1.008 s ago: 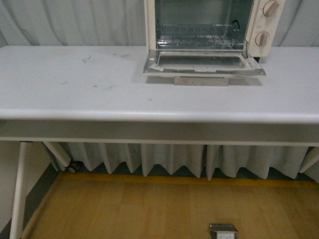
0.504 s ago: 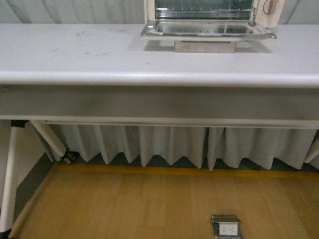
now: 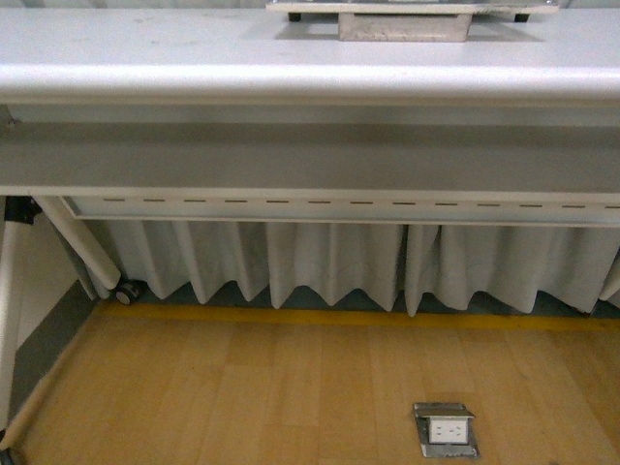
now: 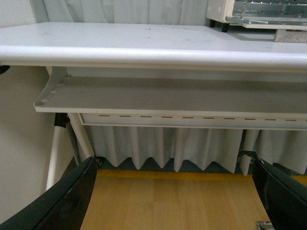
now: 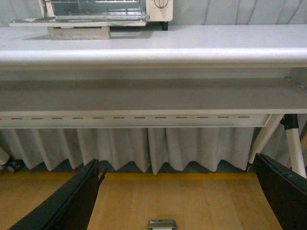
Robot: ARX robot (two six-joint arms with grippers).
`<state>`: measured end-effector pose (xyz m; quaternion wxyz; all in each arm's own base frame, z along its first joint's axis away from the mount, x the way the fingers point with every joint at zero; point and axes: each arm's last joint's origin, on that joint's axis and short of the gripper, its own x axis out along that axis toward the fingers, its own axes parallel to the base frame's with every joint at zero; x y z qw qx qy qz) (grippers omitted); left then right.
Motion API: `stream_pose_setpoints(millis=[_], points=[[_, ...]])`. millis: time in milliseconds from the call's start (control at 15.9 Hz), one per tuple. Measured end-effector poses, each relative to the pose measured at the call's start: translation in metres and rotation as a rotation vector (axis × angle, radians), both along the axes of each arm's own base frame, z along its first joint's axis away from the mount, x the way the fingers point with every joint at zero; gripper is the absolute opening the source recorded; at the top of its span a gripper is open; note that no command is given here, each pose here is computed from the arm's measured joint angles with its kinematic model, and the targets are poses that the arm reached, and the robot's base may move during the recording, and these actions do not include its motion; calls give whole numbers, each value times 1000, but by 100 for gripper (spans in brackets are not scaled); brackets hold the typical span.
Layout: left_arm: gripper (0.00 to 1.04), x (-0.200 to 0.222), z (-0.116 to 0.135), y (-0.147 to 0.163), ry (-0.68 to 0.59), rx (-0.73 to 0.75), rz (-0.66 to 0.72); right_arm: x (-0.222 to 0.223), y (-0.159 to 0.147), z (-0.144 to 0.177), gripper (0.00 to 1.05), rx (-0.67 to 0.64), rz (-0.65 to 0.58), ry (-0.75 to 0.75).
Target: Open oven
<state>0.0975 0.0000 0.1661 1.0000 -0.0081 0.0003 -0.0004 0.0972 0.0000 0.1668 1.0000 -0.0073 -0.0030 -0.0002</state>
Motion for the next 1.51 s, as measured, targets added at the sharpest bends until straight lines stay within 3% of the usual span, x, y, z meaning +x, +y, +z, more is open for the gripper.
stream_pose_setpoints(millis=[1511], points=[[98,0,0,0,1,0,1,0,0,0,98,0,0,3]])
